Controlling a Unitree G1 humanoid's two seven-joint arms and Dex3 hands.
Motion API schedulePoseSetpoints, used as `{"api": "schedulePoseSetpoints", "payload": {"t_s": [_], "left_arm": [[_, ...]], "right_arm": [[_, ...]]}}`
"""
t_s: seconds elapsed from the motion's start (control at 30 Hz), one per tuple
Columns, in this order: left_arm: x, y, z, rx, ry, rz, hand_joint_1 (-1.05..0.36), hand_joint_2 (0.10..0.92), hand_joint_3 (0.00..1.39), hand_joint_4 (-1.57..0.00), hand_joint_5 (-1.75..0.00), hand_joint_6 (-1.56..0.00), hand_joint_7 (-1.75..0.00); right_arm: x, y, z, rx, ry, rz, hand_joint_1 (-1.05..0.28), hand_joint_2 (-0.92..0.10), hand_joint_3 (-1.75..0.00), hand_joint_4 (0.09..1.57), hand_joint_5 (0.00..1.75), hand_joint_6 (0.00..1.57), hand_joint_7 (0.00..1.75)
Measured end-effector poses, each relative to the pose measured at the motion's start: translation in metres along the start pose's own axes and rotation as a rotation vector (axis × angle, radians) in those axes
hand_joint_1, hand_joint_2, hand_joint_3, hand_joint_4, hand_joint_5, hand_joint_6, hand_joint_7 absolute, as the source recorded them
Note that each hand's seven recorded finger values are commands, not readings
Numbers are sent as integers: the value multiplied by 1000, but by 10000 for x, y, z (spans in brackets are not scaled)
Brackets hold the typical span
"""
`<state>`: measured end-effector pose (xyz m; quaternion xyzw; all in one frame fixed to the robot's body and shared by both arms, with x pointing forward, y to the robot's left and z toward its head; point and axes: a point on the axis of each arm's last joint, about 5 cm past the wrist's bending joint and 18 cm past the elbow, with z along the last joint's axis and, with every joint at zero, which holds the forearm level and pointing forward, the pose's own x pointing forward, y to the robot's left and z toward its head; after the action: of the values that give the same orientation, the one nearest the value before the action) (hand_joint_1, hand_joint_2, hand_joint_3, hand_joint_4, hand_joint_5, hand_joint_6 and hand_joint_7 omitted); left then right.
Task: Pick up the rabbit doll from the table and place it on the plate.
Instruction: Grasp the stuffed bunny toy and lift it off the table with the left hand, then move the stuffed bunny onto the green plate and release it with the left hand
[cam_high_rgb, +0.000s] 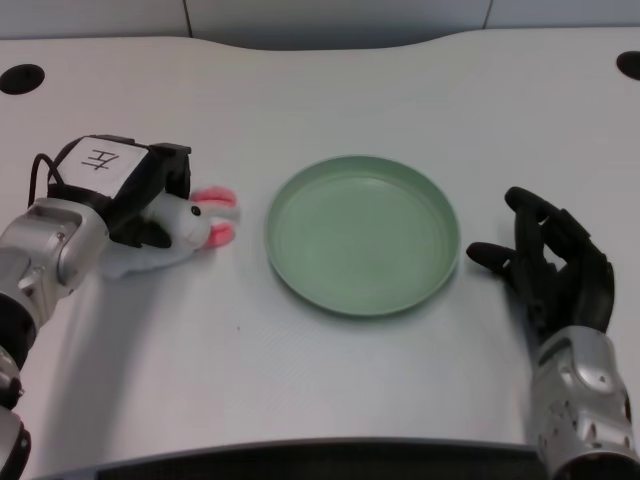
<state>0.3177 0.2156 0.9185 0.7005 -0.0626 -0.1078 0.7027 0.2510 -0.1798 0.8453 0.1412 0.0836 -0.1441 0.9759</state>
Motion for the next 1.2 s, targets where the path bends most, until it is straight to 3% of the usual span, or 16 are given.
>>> {"api": "schedulePoseSetpoints", "payload": {"t_s": [0.1, 0.3, 0.43, 0.6, 0.83, 1.2], "left_arm": [[0, -5, -3, 4, 1, -4, -143, 800, 10, -899, -1746, -644, -1737], [21, 16, 4, -17, 20, -26, -84, 911, 65, -875, -1746, -629, -1743], [28, 55, -12, -86, 43, -12, -5, 919, 90, -864, -1746, -629, -1746], [44, 131, -19, -152, 43, 8, -22, 909, 151, -811, -1746, -590, -1746], [69, 394, -76, -224, 51, 62, 2, 847, 132, -773, -1746, -554, -1746], [35, 751, -126, -289, 7, 161, -13, 818, 130, -795, -1746, -579, -1746]], "right_arm": [[0, 0, 0, 3, 0, 2, -305, -921, -288, 769, 982, 706, 456], [0, -5, 1, 10, 0, 0, -297, -921, -290, 775, 985, 705, 450], [0, -4, 1, 9, 0, 0, -297, -921, -291, 759, 981, 701, 447], [0, -3, 0, 9, 0, 1, -301, -921, -283, 766, 991, 711, 455], [3, -1, -5, 10, 4, 1, -286, -921, -290, 756, 989, 703, 448], [21, 17, 1, 11, 8, 1, -299, -921, -263, 767, 1001, 715, 452]]}}
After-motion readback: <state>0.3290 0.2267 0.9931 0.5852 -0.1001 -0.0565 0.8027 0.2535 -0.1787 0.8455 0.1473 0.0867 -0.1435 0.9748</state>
